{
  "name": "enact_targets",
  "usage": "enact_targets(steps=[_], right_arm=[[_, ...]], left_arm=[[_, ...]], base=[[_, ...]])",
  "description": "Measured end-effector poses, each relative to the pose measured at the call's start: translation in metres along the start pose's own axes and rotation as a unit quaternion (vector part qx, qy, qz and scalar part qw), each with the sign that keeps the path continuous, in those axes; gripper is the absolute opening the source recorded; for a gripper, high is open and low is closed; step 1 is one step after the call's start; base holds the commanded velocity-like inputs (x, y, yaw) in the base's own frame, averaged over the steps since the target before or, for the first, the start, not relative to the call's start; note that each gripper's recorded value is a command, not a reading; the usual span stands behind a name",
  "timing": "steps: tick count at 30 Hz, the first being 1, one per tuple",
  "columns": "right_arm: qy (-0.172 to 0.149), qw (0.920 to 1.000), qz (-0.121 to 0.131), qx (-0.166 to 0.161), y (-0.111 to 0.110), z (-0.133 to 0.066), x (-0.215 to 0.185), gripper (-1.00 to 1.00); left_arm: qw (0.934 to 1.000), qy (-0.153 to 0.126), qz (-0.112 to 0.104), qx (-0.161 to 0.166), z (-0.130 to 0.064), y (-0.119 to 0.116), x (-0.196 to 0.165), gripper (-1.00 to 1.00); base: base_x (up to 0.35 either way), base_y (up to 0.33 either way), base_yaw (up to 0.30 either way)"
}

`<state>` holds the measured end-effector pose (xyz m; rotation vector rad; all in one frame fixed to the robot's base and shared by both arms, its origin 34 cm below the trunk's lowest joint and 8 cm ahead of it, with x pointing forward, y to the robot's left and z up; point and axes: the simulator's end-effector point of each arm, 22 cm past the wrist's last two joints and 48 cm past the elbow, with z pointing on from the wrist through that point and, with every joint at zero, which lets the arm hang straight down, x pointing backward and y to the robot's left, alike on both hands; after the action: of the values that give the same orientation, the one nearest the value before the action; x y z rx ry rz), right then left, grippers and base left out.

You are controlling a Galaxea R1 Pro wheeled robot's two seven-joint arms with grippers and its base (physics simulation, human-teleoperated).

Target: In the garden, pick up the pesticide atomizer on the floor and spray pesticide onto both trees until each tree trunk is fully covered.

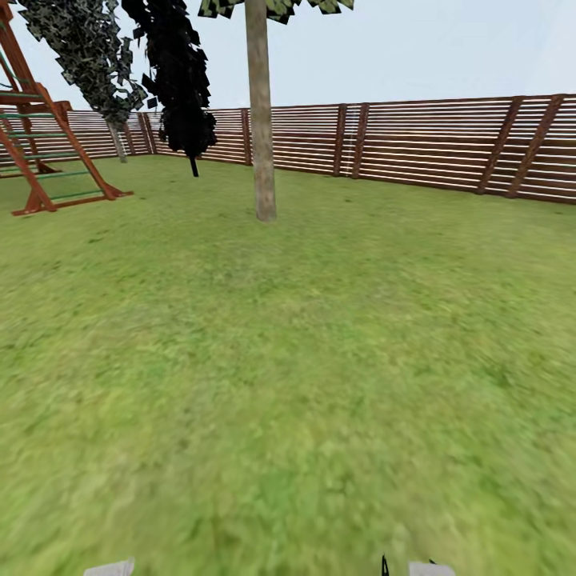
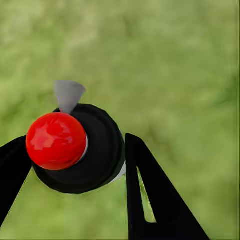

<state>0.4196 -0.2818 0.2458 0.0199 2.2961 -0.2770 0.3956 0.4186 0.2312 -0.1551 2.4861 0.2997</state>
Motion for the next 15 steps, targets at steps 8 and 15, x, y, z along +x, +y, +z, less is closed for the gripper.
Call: enact_targets(steps=[8, 15], right_arm=[[0.000, 1.0000, 0.000, 0.000, 0.0000, 0.0000, 0.0000, 1.00], [0.000, 1.0000, 0.000, 0.000, 0.0000, 0.0000, 0.0000, 1.00]], left_arm=[[1.0000, 0.000, 0.000, 0.001, 0.0000, -0.0007, 0.0001, -1.00], [1.0000, 0.000, 0.000, 0.000, 0.0000, -0.0006, 0.0001, -1.00]], base=[[0.339, 0.000, 0.000], [0.339, 0.000, 0.000]])
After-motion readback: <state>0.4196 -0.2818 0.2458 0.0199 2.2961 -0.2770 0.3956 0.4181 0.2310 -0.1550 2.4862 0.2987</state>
